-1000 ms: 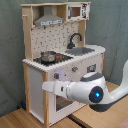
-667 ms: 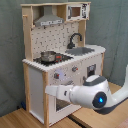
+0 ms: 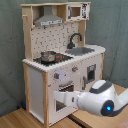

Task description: Play with the kitchen

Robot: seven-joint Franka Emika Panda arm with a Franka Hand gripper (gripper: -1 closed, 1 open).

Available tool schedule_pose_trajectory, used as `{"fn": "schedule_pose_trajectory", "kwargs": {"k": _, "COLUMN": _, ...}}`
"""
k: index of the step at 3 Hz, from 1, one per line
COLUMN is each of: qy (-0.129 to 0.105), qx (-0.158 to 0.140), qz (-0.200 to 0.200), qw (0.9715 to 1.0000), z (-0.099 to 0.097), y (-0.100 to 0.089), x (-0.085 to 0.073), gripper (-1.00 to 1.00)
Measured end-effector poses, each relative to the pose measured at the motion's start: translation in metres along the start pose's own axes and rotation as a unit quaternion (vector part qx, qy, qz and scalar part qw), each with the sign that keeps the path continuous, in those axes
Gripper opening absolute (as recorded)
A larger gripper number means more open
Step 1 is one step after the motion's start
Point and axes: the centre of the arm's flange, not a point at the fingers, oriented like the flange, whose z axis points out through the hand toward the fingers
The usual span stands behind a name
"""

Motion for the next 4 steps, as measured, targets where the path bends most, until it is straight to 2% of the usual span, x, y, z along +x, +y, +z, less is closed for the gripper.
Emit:
{"fn": "schedule_pose_trajectory", "kwargs": {"k": 2, "qy": -0.009, "qx": -0.01, "qz": -0.013, "qw": 0.9998, "z": -0.006, "y": -0.034, "x": -0.021, "gripper": 1.0}}
{"fn": "schedule_pose_trajectory", "kwargs": {"k": 4, "qy": -0.015, "qx": -0.022, "qz": -0.026, "qw": 0.9993, "z": -0.012, "y": -0.065, "x": -0.051, "gripper": 1.0}}
